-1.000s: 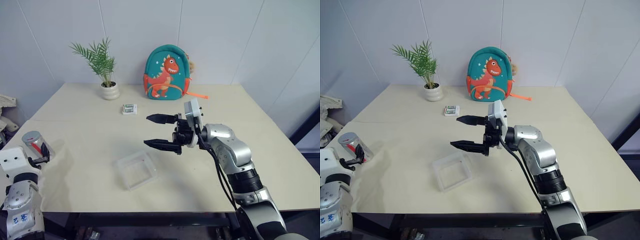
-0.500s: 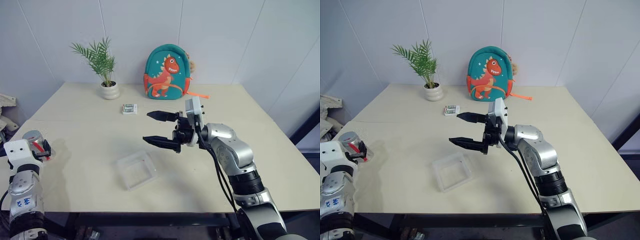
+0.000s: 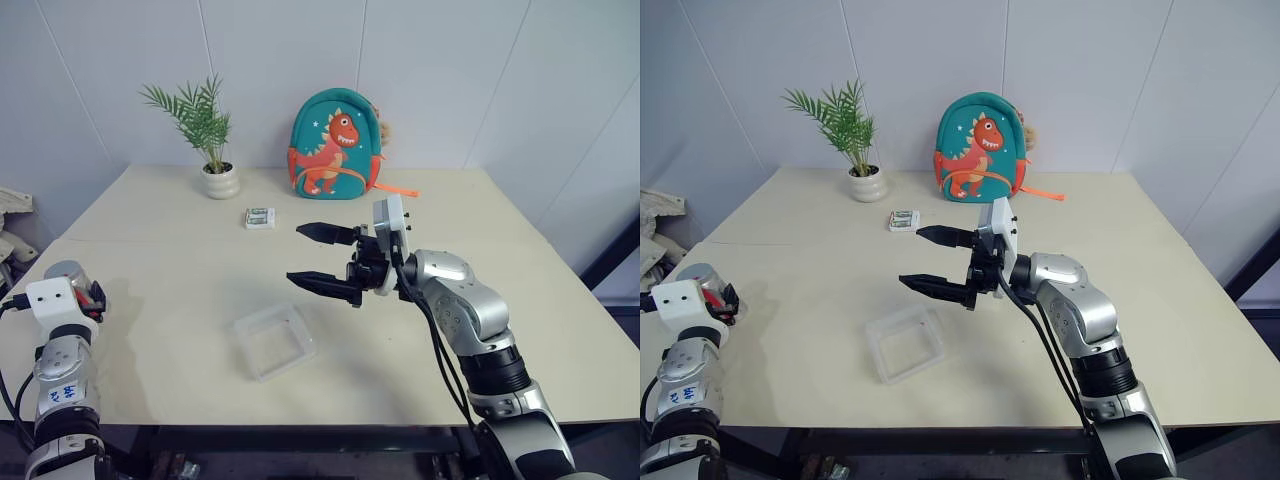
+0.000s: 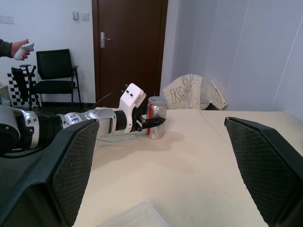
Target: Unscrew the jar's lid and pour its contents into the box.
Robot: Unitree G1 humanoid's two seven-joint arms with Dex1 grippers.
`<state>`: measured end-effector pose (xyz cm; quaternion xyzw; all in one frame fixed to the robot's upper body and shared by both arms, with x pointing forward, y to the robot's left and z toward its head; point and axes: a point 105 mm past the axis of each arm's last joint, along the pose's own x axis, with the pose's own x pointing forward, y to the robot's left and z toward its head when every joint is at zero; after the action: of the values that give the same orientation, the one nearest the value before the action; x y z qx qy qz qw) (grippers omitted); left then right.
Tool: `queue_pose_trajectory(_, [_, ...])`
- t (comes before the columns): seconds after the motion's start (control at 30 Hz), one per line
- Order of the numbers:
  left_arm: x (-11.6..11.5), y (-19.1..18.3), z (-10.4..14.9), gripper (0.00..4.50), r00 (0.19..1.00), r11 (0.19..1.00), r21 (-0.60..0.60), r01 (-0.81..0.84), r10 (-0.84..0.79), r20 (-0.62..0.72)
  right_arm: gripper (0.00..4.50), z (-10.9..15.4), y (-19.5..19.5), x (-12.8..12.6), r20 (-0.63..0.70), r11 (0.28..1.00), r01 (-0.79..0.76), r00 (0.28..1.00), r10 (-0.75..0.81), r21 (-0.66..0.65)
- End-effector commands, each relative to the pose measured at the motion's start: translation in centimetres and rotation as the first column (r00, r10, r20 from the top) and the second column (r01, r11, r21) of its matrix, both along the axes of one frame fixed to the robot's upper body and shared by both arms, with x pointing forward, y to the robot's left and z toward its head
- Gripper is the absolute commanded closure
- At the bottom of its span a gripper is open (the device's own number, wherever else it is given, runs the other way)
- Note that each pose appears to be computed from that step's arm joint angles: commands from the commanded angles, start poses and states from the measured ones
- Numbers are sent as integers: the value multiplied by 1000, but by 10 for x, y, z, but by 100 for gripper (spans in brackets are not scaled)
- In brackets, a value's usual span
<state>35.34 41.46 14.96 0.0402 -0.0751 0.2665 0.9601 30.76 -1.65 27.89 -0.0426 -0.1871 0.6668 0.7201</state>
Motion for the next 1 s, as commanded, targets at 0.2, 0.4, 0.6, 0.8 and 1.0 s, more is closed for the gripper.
queue_pose_trajectory(0.2, [0,-4,31,259,989,998,20,60,-62,137,0,7,-6,-4,20,999,12,1000,-12,32])
queue_pose_trajectory(0.4, [-8,-57,86,259,881,922,127,366,-388,271,0,3,-7,-7,7,999,27,1000,-27,23])
queue_pose_trajectory(0.6, [-27,-147,104,259,573,590,198,783,-808,138,0,5,-5,-16,-10,999,33,999,-33,9])
queue_pose_trajectory(0.8, [-43,-219,83,259,204,192,138,972,-976,-73,0,10,2,-28,-70,999,34,997,-33,9])
queue_pose_trajectory(1.0, [-37,-259,77,259,17,4,109,994,-992,-122,0,6,15,-33,-90,996,79,992,-83,-52])
